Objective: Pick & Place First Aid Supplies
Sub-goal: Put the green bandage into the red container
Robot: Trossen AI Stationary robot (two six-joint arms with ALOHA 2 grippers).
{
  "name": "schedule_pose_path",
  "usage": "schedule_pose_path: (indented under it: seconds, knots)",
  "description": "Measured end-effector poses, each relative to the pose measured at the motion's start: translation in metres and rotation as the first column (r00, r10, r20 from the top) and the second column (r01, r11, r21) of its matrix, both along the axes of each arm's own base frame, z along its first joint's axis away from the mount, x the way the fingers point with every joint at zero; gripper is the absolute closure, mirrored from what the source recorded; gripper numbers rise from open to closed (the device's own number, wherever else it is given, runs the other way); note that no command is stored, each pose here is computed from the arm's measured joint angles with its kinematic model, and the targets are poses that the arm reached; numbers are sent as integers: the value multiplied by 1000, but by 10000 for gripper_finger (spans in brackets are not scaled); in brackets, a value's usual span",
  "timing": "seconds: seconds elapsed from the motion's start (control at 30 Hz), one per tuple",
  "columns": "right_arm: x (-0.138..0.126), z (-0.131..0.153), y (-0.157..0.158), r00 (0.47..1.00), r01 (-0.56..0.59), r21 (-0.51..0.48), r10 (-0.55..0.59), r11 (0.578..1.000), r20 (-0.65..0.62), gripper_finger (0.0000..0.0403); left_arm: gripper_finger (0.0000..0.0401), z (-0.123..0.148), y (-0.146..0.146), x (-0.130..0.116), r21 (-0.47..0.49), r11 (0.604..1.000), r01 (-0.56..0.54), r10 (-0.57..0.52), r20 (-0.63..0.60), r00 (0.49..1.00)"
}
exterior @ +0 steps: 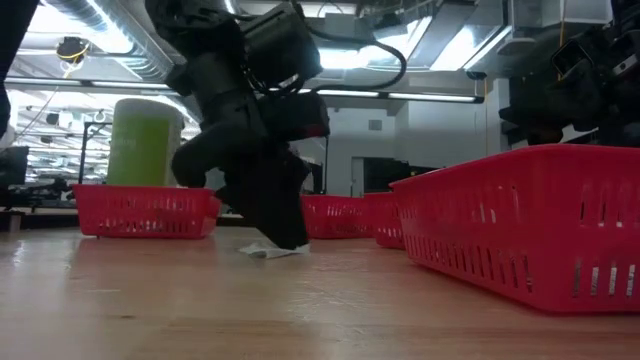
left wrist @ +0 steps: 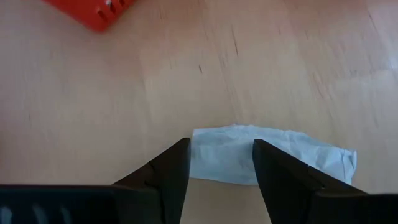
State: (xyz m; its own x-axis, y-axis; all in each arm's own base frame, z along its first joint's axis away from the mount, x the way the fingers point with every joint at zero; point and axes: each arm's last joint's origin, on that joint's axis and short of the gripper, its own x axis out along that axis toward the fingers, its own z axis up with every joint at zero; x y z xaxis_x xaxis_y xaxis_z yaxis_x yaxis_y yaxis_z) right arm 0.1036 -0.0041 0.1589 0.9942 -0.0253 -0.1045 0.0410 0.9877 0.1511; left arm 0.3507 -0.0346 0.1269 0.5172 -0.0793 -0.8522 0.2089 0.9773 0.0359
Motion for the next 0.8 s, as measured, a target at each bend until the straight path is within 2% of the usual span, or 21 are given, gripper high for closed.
schedule_pose_path:
  seconds: [0.27,0.4,0.63,0.8]
  knots:
    - [0,0,0,1000,0,0,0,1000,0,276,242,-8,0,3,-1,1000,-1,1,-1,1000]
    - [0,0,0,1000,1,0,-1,1000,0,276,286,-8,-1,3,-10,1000,8,-8,-8,1000]
    - [0,0,0,1000,1,1,-1,1000,0,276,383,-8,-2,3,-42,999,29,-29,-8,1000]
    - [0,0,0,1000,0,0,0,1000,0,276,394,-6,-2,4,-44,999,30,-30,4,1000]
